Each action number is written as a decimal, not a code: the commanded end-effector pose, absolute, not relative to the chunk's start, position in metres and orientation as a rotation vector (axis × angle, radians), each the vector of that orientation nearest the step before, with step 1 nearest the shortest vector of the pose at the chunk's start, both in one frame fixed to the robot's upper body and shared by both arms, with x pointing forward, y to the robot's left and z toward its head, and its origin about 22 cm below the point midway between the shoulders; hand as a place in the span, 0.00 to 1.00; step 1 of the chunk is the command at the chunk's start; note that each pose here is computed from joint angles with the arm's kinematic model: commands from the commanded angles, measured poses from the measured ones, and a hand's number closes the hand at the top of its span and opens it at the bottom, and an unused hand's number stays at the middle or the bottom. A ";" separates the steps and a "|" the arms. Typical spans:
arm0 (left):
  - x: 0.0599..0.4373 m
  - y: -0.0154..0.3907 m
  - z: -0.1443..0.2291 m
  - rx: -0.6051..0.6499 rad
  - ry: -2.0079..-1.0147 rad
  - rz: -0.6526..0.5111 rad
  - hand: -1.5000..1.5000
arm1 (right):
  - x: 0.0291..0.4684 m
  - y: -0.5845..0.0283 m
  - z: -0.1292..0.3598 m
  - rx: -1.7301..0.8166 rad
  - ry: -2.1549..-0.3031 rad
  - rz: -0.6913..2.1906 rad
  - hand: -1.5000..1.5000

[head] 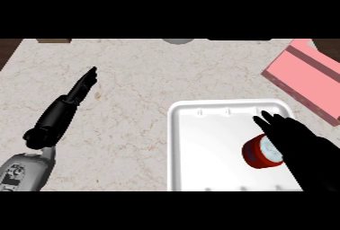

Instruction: Pick the can from the tray and place it in the cardboard box

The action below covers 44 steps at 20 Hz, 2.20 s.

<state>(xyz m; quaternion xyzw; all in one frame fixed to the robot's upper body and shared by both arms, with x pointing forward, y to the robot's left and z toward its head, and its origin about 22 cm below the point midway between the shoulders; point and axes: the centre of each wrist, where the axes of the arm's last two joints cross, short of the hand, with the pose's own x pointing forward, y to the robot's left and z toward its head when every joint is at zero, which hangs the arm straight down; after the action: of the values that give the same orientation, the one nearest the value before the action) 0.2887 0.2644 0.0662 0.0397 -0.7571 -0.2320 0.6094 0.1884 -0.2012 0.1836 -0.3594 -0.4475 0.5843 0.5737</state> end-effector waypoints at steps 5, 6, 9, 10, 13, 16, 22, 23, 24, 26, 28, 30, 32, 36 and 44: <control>0.292 0.266 0.059 0.122 -1.744 -0.519 0.50 | 0.206 -0.208 0.148 -0.925 -0.895 1.414 0.00; 0.290 0.270 0.069 0.098 -1.747 -0.522 0.50 | 0.208 -0.190 0.155 -0.950 -0.885 1.404 0.00; 0.306 0.277 0.086 0.100 -1.746 -0.521 0.50 | 0.212 -0.190 0.141 -0.946 -0.897 1.401 0.00; 0.287 0.277 0.058 0.098 -1.745 -0.544 0.50 | 0.209 -0.192 0.136 -0.951 -0.872 1.405 0.00; 0.293 0.264 0.069 0.103 -1.750 -0.530 0.50 | 0.204 -0.193 0.136 -0.942 -0.884 1.383 0.00; 0.286 0.267 0.071 0.103 -1.736 -0.530 0.50 | 0.222 -0.199 0.124 -0.897 -0.890 1.417 0.00; 0.287 0.254 0.069 0.095 -1.752 -0.534 0.50 | 0.220 -0.186 0.101 -0.895 -0.885 1.384 0.00; 0.290 0.274 0.068 0.108 -1.759 -0.537 0.50 | 0.228 -0.182 0.100 -0.914 -0.848 1.409 0.00; 0.299 0.279 0.073 0.094 -1.742 -0.529 0.50 | 0.238 -0.207 0.105 -0.927 -0.853 1.396 0.00; 0.279 0.246 0.071 0.108 -1.755 -0.536 0.50 | 0.231 -0.203 0.117 -0.953 -0.824 1.393 0.00; 0.288 0.268 0.062 0.097 -1.752 -0.521 0.50 | 0.241 -0.215 0.094 -0.952 -0.822 1.392 0.00; 0.280 0.272 0.078 0.110 -1.753 -0.536 0.50 | 0.238 -0.212 0.098 -0.944 -0.814 1.378 0.00; 0.296 0.264 0.075 0.100 -1.753 -0.528 0.50 | 0.241 -0.235 0.091 -0.917 -0.819 1.378 0.00; 0.295 0.280 0.070 0.089 -1.739 -0.536 0.50 | 0.234 -0.214 0.064 -0.875 -0.827 1.424 0.00; 0.288 0.282 0.060 0.113 -1.749 -0.516 0.50 | 0.245 -0.220 0.065 -0.978 -1.032 1.497 1.00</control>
<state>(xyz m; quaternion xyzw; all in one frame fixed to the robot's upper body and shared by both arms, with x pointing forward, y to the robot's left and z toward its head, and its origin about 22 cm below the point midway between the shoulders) 0.2916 0.2697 0.0634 0.0407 -0.7567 -0.2282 0.6112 0.2409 -0.2131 0.0713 -0.3962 -0.4134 0.6176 0.5391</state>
